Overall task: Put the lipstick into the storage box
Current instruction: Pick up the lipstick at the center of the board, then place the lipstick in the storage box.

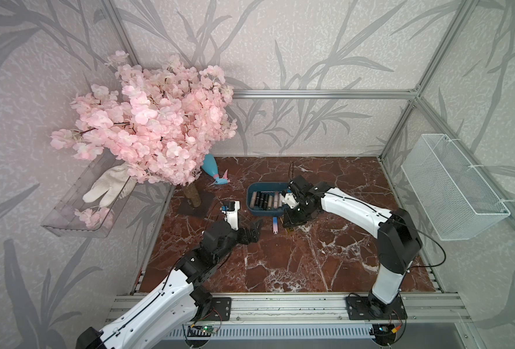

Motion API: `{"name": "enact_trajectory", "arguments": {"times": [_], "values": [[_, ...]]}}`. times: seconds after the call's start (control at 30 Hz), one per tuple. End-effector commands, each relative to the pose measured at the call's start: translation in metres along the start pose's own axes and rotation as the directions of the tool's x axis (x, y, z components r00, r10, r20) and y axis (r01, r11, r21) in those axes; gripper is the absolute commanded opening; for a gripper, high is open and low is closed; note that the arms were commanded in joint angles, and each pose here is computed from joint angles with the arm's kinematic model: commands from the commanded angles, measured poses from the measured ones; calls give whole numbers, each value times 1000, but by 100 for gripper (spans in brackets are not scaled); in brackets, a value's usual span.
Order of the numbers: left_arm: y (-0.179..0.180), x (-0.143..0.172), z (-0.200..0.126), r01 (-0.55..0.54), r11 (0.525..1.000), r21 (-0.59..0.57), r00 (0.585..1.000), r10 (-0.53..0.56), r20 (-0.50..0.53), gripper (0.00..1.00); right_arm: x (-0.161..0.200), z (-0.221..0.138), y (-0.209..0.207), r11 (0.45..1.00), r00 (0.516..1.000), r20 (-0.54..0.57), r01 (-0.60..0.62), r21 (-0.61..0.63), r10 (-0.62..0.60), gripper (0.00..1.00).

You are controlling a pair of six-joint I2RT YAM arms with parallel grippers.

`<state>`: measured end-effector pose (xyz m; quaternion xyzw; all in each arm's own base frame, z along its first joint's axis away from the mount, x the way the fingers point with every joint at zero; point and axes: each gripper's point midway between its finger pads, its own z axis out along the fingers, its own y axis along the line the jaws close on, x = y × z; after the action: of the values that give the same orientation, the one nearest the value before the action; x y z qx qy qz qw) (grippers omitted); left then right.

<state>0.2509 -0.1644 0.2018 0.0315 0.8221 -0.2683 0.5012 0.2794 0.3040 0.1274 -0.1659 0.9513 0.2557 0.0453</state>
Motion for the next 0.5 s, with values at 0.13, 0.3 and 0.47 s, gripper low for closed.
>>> {"name": "enact_trajectory", "arguments": {"times": [0.13, 0.3, 0.47], "values": [[0, -12, -1, 23, 1000, -4, 999, -22, 44, 100, -42, -55, 16, 970, 981, 121, -124, -209, 152, 8], [3, -9, -6, 30, 999, -11, 999, -30, 43, 100, -68, -70, -2, 972, 966, 158, -181, -148, 204, 8], [7, -8, -11, 37, 999, -24, 998, -35, 51, 100, -92, -67, -19, 979, 962, 180, -201, -40, 205, 8]]}}
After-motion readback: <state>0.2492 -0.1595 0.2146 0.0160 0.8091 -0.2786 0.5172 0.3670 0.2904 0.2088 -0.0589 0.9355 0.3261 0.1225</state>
